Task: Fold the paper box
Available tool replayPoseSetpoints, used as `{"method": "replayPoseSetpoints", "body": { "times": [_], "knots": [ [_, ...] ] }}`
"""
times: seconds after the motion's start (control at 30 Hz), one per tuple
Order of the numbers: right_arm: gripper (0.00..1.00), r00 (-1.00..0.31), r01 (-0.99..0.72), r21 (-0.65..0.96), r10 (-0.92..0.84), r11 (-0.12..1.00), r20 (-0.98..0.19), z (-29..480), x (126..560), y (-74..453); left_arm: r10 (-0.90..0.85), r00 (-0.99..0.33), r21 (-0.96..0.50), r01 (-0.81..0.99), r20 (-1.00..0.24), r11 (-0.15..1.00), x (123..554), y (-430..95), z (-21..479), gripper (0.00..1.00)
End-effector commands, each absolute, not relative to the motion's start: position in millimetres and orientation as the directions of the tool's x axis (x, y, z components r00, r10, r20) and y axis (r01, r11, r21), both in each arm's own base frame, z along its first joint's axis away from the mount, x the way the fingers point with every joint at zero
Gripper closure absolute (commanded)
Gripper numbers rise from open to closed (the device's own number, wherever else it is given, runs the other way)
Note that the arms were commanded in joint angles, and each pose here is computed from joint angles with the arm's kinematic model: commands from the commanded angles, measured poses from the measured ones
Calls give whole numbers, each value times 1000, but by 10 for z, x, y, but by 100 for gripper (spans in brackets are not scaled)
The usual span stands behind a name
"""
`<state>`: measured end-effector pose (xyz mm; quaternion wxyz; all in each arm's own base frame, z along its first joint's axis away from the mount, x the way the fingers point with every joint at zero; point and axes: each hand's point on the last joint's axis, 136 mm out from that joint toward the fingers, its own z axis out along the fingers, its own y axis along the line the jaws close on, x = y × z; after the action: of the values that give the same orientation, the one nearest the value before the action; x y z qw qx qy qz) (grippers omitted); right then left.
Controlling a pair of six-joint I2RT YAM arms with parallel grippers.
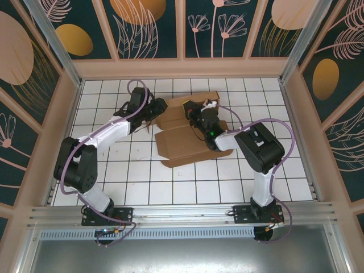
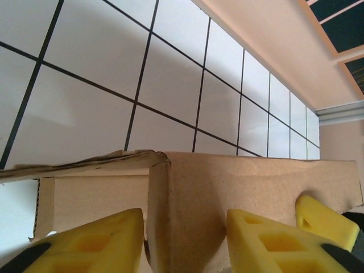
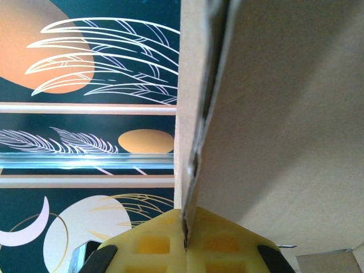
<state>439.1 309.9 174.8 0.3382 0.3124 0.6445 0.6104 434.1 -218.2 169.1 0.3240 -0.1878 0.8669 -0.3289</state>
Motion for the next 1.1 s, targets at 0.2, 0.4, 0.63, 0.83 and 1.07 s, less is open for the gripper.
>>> {"method": "replayPoseSetpoints", "body": {
  "times": [0.2,0.4,0.63,0.83,1.07],
  "knots": [
    [100,-612,29,988,784,152,-103,1559,4510,3110,-327,-511,-495,234,-795,837,4001,-1894,2762,41],
    [100,-640,28,988,762,154,-101,1539,4521,3171,-389,-426,-372,-125,-817,920,4014,-942,2467,50],
    [100,-658,12,988,745,155,-109,1564,4520,3206,-382,-600,-364,-158,-703,918,4151,-873,1550,57],
    [100,-669,5,989,736,151,-109,1555,4518,3230,-252,-622,-359,49,-741,932,4166,-1156,1363,48],
    [100,-678,3,990,728,144,-104,1534,4534,3266,-98,-540,-262,235,-836,936,4071,-1347,1497,47]
  ]
}}
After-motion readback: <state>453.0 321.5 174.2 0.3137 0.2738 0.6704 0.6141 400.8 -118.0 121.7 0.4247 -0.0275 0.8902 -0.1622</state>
